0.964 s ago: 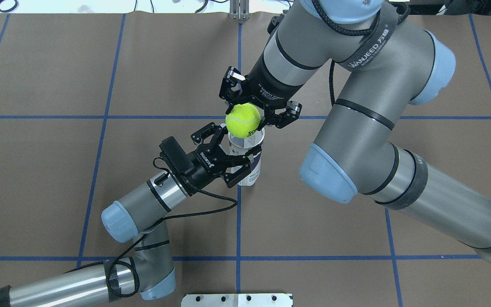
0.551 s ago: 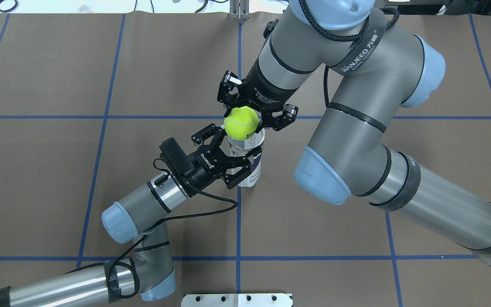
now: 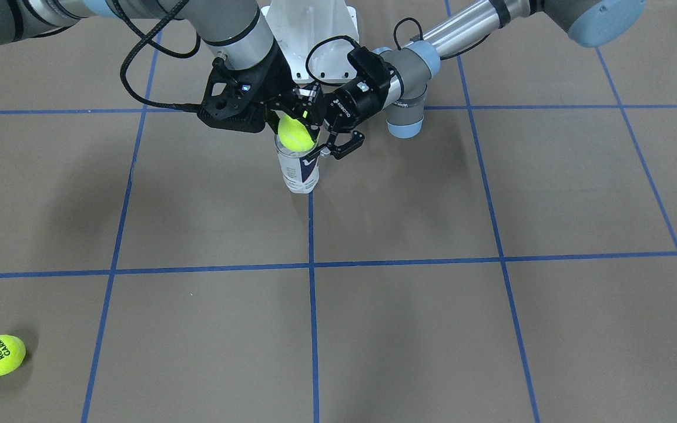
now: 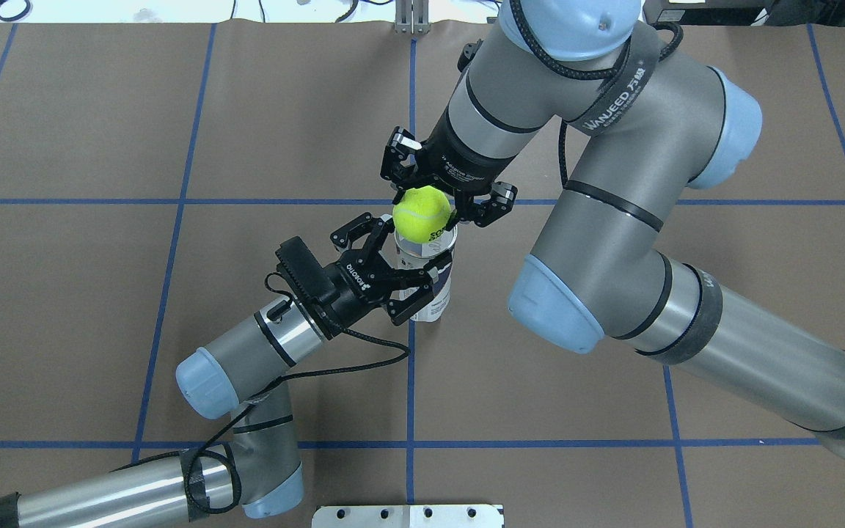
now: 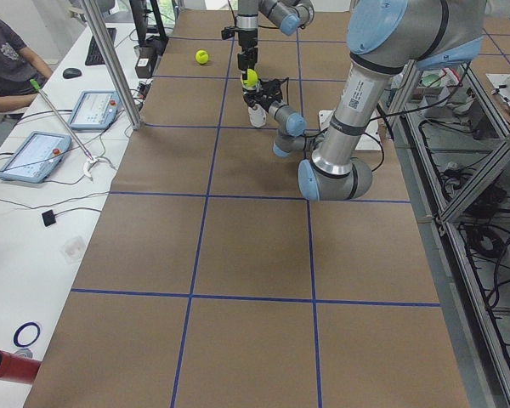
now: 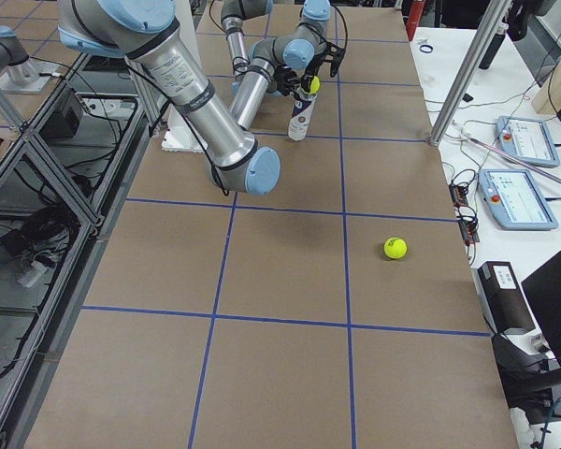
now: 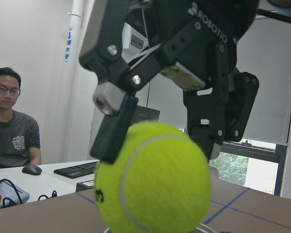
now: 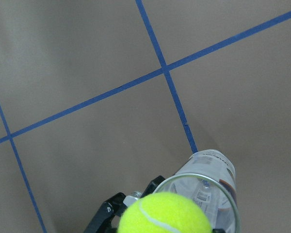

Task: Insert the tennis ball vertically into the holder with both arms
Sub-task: 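Lower the ball into the can with the right gripper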

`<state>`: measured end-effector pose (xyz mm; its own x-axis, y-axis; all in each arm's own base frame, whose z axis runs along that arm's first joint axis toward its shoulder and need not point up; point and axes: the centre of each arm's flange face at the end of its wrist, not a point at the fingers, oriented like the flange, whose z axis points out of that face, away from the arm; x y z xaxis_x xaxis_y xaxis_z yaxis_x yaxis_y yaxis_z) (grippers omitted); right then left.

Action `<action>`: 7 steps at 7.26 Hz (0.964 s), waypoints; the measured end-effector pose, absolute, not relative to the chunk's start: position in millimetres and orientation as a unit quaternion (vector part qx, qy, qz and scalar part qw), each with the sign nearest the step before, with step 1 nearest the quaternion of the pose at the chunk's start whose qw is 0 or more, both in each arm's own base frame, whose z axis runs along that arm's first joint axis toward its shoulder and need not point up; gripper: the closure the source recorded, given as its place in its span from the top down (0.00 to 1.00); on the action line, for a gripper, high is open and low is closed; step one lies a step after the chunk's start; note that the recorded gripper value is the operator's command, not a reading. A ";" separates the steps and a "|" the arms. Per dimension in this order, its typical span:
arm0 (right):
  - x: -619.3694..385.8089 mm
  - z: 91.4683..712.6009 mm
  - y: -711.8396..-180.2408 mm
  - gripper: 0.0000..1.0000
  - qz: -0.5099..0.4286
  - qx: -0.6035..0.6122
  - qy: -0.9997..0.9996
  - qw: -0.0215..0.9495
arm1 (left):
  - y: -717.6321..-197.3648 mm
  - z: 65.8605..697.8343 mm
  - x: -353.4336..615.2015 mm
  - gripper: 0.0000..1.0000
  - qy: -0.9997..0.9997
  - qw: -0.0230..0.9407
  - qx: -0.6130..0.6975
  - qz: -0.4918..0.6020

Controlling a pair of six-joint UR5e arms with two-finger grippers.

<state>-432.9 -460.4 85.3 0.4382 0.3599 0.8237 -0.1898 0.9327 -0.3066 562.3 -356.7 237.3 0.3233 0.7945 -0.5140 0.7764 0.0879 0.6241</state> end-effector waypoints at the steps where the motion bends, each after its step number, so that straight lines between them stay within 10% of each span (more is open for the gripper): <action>1: -433.0 88.7 -460.5 0.74 0.164 -0.085 -0.502 0.845 | -356.7 236.7 562.4 0.50 0.582 0.453 0.675 0.010; 2: -432.7 91.0 -460.4 0.99 0.164 -0.085 -0.501 0.845 | -356.7 236.6 562.4 0.51 0.582 0.453 0.675 0.010; 7: -437.0 91.5 -456.3 0.99 0.168 -0.066 -0.499 0.848 | -356.8 237.3 562.6 0.59 0.581 0.454 0.675 0.010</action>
